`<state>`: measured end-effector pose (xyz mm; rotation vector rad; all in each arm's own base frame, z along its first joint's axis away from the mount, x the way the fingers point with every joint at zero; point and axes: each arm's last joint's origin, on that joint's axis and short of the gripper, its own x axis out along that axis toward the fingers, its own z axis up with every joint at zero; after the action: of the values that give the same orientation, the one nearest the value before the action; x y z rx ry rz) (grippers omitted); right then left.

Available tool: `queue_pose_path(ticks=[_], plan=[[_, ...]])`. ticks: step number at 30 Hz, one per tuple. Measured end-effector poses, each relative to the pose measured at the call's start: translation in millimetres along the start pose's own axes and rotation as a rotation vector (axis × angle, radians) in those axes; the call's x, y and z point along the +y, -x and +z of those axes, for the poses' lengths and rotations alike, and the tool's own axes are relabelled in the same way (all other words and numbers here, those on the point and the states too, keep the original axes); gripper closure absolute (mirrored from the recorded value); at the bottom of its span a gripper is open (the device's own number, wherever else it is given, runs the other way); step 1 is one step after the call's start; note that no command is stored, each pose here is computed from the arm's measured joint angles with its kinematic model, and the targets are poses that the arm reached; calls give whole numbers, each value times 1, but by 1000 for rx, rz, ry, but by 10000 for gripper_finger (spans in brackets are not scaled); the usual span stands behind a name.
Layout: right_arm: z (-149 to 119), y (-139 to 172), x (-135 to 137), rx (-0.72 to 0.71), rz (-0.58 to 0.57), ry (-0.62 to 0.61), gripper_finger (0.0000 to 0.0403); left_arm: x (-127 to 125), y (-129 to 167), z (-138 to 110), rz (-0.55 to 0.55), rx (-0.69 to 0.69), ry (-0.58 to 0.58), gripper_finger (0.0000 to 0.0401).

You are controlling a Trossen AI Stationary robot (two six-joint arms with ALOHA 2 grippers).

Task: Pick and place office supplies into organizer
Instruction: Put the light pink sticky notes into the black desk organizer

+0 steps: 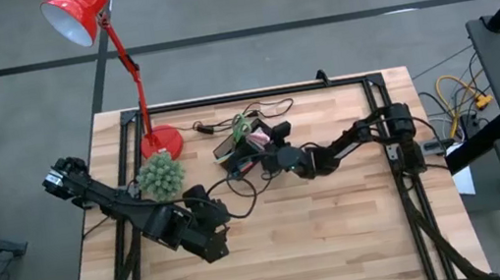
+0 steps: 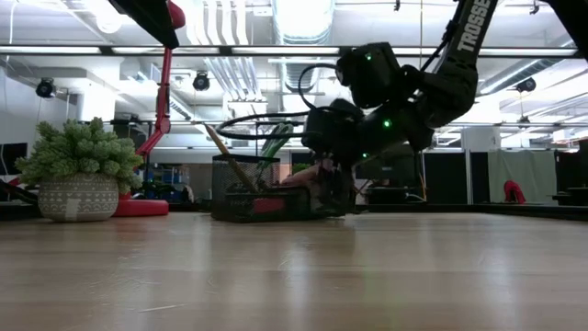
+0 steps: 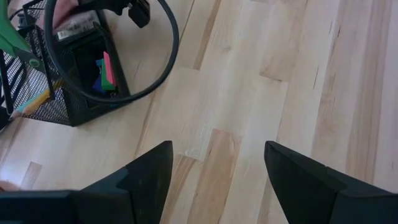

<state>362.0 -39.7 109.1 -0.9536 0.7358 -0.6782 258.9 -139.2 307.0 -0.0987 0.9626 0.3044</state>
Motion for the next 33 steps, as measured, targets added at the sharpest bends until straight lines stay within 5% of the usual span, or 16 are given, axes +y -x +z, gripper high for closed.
queue_pose_path(ticks=[5, 29, 33], plan=[[7, 4, 2, 33, -4, 71, 168, 0, 0, 0, 0, 0, 0, 162], [33, 1, -14, 310, 374, 189, 170, 0, 0, 0, -4, 5, -1, 162], [37, 3, -21, 292, 409, 126, 170, 0, 0, 0, -4, 5, -1, 162]])
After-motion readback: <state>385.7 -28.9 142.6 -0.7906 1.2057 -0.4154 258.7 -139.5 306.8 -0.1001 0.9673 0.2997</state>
